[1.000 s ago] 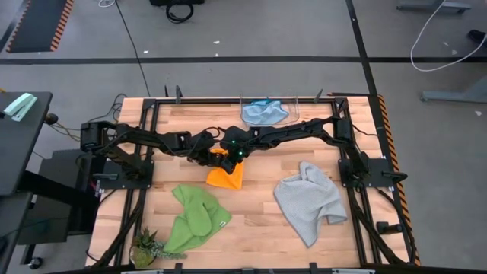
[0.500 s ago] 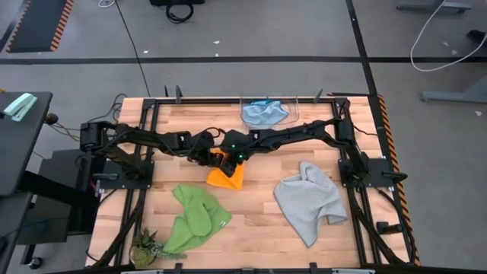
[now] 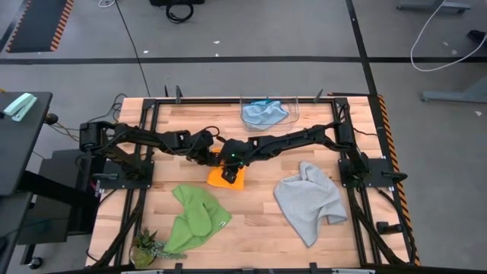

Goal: Fold microfiber towels
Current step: Fold the orange microfiber cloth

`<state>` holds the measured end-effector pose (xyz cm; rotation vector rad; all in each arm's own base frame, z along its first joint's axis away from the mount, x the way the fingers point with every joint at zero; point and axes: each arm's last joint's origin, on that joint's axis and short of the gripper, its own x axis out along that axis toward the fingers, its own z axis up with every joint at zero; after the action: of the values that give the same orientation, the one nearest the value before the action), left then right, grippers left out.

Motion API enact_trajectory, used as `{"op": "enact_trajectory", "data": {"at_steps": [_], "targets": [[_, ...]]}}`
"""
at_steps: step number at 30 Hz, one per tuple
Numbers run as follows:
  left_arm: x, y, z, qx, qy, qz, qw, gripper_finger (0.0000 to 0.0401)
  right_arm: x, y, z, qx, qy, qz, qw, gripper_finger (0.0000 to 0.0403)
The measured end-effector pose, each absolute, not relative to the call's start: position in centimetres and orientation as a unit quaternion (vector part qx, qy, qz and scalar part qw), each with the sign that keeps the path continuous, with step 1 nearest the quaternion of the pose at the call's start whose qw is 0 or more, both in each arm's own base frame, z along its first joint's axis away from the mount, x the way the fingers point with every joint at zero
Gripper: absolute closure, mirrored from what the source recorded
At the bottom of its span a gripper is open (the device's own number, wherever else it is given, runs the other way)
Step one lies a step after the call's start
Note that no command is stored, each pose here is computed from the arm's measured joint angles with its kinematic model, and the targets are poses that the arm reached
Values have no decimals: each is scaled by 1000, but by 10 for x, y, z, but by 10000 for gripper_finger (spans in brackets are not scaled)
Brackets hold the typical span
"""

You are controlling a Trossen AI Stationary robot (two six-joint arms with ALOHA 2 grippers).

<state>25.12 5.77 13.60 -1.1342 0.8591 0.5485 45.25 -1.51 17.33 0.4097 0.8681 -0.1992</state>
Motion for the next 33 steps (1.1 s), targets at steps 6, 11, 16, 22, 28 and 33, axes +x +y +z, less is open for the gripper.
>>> {"op": "enact_trajectory", "data": {"at_steps": [6, 11, 16, 22, 28, 33], "targets": [[250, 58, 135, -516, 392, 253, 718, 312, 457, -16, 186, 180, 412, -90, 889, 253], [249, 59, 135, -518, 394, 256, 715, 311, 463, -15, 214, 137, 426, -78, 891, 253], [249, 58, 134, -520, 397, 260, 710, 319, 451, -18, 221, 94, 496, -104, 857, 258], [249, 58, 134, -518, 398, 259, 712, 319, 433, -17, 211, 70, 575, -100, 809, 286], [249, 58, 134, -511, 400, 256, 717, 311, 441, -19, 209, 81, 528, -89, 841, 364], [249, 58, 134, -511, 400, 256, 716, 312, 435, -25, 191, 90, 538, -97, 833, 391]]}}
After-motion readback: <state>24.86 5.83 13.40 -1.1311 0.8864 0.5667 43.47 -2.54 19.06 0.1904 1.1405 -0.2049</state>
